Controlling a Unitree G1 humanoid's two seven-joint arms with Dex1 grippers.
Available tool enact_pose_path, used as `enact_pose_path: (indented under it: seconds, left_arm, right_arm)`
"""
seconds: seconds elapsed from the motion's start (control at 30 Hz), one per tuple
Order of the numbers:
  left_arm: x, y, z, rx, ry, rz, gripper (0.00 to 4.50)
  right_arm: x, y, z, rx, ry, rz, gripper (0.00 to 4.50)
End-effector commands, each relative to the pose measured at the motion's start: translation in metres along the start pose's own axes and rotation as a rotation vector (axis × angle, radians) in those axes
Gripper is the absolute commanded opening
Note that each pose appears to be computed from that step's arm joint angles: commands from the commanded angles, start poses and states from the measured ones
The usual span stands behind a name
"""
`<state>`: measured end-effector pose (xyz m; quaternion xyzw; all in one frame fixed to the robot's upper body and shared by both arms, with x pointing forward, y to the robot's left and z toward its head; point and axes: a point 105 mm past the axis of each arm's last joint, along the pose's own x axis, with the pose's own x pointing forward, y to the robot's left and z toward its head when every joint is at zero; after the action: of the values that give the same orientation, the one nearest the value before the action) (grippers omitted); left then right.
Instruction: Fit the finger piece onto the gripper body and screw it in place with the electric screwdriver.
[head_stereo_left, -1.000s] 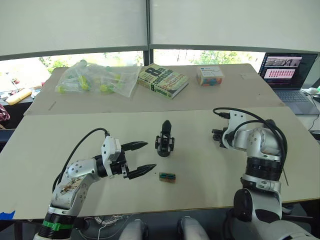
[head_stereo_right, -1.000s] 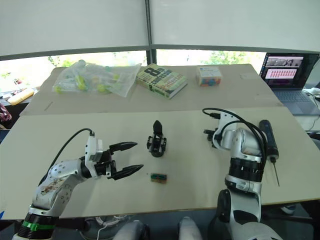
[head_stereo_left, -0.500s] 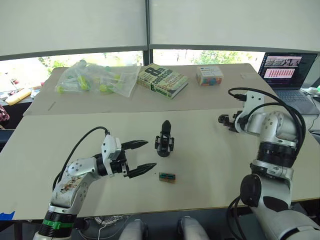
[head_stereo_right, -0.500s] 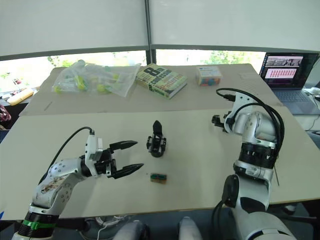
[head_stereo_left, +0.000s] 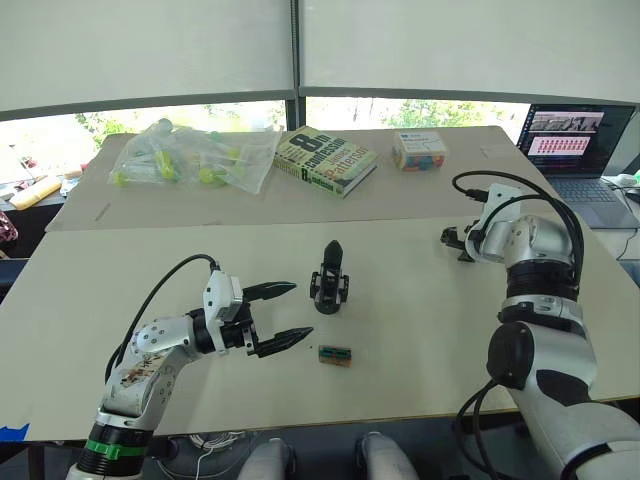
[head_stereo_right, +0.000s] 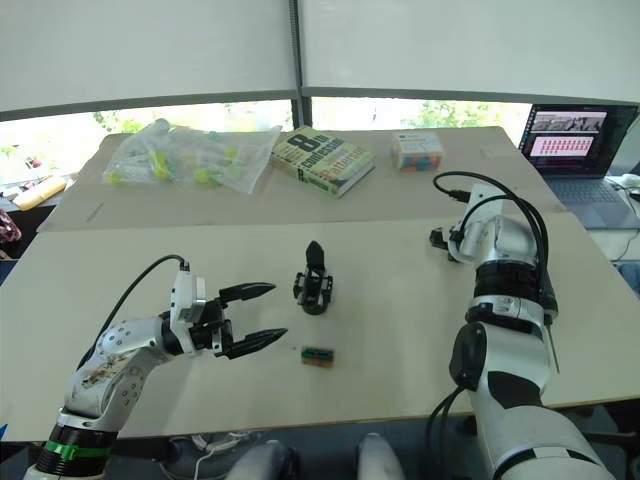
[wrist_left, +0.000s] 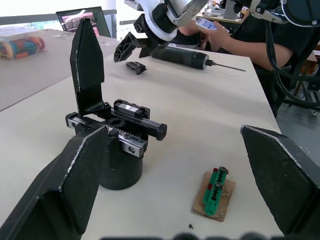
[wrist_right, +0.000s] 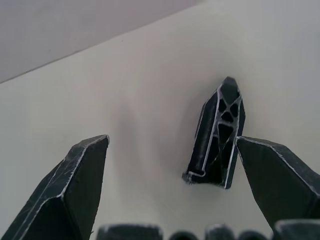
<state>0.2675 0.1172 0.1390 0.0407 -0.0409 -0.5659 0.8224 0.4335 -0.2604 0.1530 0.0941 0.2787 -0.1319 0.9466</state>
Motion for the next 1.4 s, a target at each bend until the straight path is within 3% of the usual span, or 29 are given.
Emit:
enact_pose_path:
  seconds: [0.03, 0.43, 0.47, 0.73, 0.9, 1.07, 1.23, 1.4]
  left_arm:
    - [-0.002, -0.001, 0.010, 0.028, -0.022, -0.001, 4.50]
    - [-0.002, -0.001, 0.010, 0.032, -0.022, 0.000, 4.50]
    - [-0.002, -0.001, 0.010, 0.032, -0.023, 0.000, 4.50]
    - [-0.002, -0.002, 0.010, 0.032, -0.022, -0.004, 4.50]
    - [-0.004, 0.000, 0.011, 0.033, -0.019, -0.002, 4.50]
    - [-0.008, 0.010, 0.022, 0.001, -0.065, 0.049, 4.50]
    - [-0.015, 0.026, 0.047, -0.098, -0.160, 0.127, 4.50]
    - [-0.013, 0.043, 0.075, -0.208, -0.277, 0.177, 4.50]
  right_arm:
    - [-0.001, -0.008, 0.014, 0.042, -0.042, -0.029, 4.48]
    - [0.009, -0.017, -0.006, 0.087, 0.046, -0.052, 4.48]
    - [0.010, -0.018, -0.007, 0.089, 0.045, -0.058, 3.97]
    - [0.009, -0.016, -0.013, 0.088, 0.070, -0.047, 1.28]
    - [0.000, -0.014, -0.006, 0.079, 0.061, -0.004, 1.13]
    - [-0.025, -0.008, 0.023, -0.017, -0.131, 0.154, 1.13]
    - [-0.082, 0.019, 0.046, -0.156, -0.413, 0.461, 1.13]
    - [-0.134, 0.045, 0.037, -0.448, -0.687, 0.605, 1.13]
